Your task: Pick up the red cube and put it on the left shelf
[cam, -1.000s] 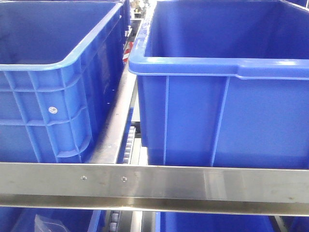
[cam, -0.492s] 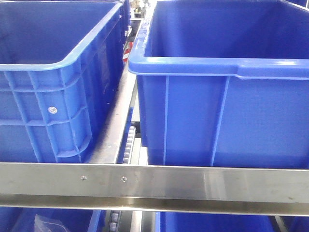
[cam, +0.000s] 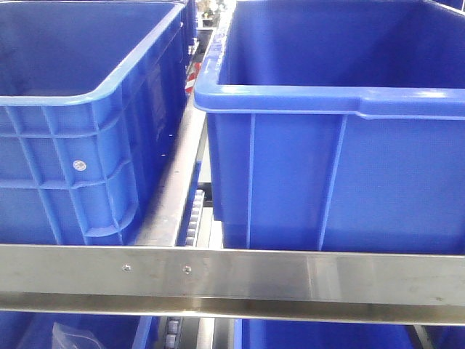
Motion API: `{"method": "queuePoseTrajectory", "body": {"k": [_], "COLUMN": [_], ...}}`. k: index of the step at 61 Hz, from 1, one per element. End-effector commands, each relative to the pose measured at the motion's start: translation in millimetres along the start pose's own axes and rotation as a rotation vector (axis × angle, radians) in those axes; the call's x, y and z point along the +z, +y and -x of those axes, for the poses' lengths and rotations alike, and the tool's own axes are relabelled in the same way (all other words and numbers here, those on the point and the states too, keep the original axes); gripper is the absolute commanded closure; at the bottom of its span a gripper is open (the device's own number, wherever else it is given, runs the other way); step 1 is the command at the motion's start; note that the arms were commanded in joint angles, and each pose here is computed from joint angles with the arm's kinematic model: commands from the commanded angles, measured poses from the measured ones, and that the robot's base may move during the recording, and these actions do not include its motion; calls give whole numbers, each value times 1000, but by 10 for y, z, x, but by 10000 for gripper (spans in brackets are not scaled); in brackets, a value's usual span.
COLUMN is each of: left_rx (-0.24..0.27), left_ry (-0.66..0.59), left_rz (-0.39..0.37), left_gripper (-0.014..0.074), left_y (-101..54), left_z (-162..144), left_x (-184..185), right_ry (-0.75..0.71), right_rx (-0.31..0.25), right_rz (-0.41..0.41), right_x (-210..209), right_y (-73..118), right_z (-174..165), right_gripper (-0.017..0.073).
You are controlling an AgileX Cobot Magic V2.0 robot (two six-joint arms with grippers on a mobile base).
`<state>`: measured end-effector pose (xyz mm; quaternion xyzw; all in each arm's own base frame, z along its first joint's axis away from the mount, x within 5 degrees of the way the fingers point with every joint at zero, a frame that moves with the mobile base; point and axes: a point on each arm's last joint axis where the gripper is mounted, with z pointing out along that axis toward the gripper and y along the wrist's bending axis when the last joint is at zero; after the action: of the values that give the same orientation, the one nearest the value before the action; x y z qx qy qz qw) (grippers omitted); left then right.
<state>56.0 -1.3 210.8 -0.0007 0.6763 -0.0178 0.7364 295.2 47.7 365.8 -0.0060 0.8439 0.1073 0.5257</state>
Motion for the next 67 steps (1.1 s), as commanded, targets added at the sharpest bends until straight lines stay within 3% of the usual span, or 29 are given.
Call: {"method": "queuePoseTrajectory", "body": {"k": [1,16,23,26,30,41,51,67], "left_rx": [0,0,0,0,0,0,0,0], "left_ry": [-76,-76,-76,-76,-76,-76,-76,-76], "left_rz": [0,0,0,0,0,0,0,0], "left_gripper": [492,492,492,492,492,492,492,492], "left_y": [1,1,1,1,1,1,1,1], "left_z": [4,4,4,4,4,4,4,4], "left_x": [-9,-9,-9,-9,-9,-9,-9,-9], "right_ry": [-135,-140,-177,-211,-271,-446,-486,-527], "right_rx": [-3,-3,-4,-4,-4,-4,-5,-7], "right_rz": [11,12,14,15,16,21,29,36], "right_x": [-126,-158,-288,-400,-558,-1061,-1324,-1475], "right_y": [31,35,36,34,28,-5,-19,-12], "right_z": [235,243,222,194,150,-98,-280,-296], "right_gripper": [73,112,359,528,482,511,511,511]}}
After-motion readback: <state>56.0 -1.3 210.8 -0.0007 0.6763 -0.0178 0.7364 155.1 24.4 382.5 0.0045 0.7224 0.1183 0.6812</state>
